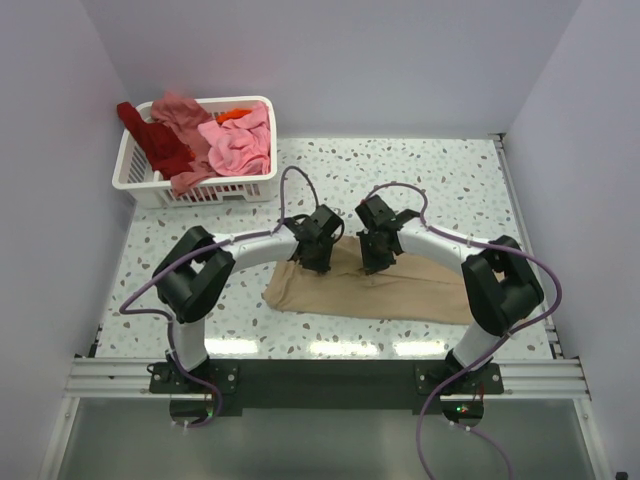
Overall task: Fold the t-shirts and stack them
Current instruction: Fold the tshirt
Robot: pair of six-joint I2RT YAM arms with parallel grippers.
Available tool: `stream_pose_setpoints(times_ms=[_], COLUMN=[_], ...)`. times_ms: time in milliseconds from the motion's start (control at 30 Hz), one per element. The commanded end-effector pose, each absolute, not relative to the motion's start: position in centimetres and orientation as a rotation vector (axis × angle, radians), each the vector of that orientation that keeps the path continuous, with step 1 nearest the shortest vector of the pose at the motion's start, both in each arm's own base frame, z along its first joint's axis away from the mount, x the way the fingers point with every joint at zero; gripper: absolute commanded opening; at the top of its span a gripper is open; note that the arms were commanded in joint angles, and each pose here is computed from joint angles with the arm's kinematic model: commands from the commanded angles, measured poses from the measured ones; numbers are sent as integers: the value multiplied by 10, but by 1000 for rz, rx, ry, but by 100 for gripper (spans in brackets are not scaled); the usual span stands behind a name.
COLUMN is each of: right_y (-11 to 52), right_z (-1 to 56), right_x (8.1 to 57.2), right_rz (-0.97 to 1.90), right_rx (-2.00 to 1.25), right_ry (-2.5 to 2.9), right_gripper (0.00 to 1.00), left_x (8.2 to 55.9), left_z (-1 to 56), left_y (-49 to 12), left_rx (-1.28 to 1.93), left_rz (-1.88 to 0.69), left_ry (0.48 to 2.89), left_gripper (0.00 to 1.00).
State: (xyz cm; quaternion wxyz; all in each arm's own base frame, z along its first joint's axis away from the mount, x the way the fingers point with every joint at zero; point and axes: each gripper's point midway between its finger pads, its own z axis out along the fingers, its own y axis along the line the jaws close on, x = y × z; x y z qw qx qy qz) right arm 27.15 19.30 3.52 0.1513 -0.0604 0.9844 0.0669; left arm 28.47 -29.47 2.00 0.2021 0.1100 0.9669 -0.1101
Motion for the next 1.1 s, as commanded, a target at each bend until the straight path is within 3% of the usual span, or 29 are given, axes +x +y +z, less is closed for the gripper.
stream_pose_setpoints(times_ms=[0,733,867,1067], right_y=[194,195,194,192], right_z=[50,45,45,48], right_x=[277,283,282,284], right_rz=[233,223,220,208], right_rx=[-150,-144,-144,-143], right_ry=[2780,2799,2802,2791], right_gripper=[2,1,1,1], left_x=[279,274,274,278], left_z=[21,24,24,35], left_y=[-288,-299,-301,-300], left_rx=[333,268,267,250], left_rz=[-215,-267,-287,-274], left_ry=[2709,2749,2749,2725], left_gripper=[26,34,19,9])
